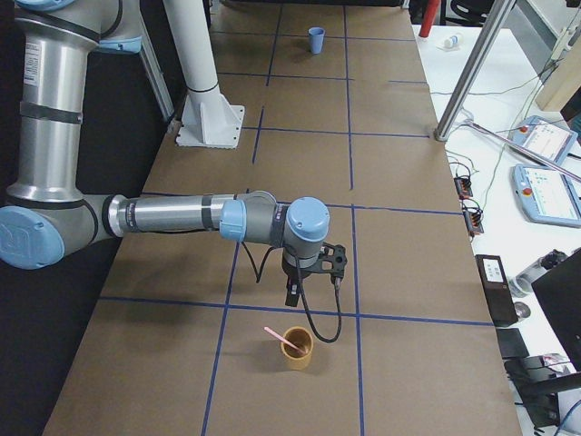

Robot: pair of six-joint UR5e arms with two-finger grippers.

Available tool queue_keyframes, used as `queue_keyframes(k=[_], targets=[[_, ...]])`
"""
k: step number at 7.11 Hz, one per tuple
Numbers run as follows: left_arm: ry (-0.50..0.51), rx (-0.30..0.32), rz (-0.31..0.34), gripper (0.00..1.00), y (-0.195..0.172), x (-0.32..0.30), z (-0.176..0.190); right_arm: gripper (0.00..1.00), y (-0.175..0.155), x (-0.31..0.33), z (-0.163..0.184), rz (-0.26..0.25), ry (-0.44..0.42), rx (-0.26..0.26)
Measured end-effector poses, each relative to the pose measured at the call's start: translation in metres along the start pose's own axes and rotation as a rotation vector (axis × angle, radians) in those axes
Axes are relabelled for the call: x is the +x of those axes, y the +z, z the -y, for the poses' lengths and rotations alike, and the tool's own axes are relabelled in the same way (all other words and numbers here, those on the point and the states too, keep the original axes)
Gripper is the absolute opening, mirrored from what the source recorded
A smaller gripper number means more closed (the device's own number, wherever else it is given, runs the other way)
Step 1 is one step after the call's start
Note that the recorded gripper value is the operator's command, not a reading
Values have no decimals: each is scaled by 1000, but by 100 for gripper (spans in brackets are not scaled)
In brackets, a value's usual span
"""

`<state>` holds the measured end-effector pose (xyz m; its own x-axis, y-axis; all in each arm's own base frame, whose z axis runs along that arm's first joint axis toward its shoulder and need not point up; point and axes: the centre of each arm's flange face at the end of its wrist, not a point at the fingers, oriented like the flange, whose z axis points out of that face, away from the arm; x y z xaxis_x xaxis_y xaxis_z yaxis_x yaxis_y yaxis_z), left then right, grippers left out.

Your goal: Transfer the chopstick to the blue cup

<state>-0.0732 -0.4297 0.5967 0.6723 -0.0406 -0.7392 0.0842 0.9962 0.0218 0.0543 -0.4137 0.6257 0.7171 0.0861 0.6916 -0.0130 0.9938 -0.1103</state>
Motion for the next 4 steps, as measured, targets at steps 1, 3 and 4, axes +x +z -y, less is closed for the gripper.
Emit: queue_keyframes(k=[1,3,4], targets=[[5,3,0,100,0,1,-1,100,0,0,0,0,-2,2],[18,2,0,100,2,4,-4,100,-1,-1,2,-1,-23,23],[19,0,-1,100,3,4,-7,100,-1,0,3,-2,-30,30]])
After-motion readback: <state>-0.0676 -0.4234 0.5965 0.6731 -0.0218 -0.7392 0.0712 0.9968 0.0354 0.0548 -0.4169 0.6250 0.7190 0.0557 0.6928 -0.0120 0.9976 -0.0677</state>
